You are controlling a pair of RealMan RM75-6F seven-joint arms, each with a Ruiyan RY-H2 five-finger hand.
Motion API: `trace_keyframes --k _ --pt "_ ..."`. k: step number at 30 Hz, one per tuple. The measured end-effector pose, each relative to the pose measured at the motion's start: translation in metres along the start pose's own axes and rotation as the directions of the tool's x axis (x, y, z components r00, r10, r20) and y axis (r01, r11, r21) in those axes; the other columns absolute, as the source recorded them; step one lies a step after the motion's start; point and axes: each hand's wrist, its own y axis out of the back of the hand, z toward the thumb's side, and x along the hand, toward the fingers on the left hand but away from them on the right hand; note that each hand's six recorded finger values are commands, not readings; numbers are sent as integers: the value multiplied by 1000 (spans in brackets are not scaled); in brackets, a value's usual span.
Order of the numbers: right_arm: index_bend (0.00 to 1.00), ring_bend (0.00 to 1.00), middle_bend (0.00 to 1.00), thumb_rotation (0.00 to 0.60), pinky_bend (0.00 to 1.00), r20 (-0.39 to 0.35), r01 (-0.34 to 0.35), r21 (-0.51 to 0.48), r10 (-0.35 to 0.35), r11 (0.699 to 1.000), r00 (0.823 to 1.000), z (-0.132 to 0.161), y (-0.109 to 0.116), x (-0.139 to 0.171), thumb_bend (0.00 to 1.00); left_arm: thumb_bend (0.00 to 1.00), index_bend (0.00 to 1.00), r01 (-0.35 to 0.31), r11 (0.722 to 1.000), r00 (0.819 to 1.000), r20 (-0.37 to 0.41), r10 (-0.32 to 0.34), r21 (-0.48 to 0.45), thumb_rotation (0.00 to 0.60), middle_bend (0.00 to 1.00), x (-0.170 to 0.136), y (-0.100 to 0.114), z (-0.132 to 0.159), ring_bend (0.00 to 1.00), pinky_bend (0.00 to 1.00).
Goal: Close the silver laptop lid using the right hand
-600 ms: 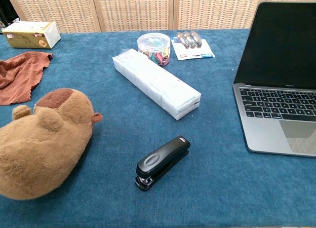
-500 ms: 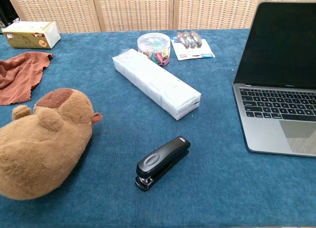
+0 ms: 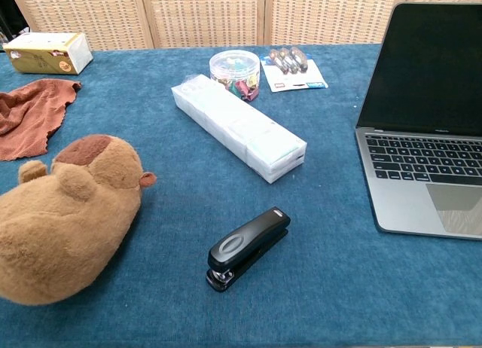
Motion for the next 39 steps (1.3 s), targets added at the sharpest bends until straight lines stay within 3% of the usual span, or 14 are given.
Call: trace_keyframes --k 19,27,39 --pt "0 0 0 600 0 -10 4 -8 -5 1000 1000 4 2 0 169 246 72 -2 1000 1000 1 2 -17 600 0 -1 3 0 0 0" --pt "0 0 0 600 0 -26 35 -20 -36 999 999 10 15 -8 169 246 65 -15 1000 1000 -2 15 -24 600 0 -2 6 -1 0 0" --pt "0 0 0 600 0 -136 83 -23 -86 996 987 48 44 -43 168 245 65 -20 999 1000 2 20 -29 600 0 -3 8 -1 0 0"
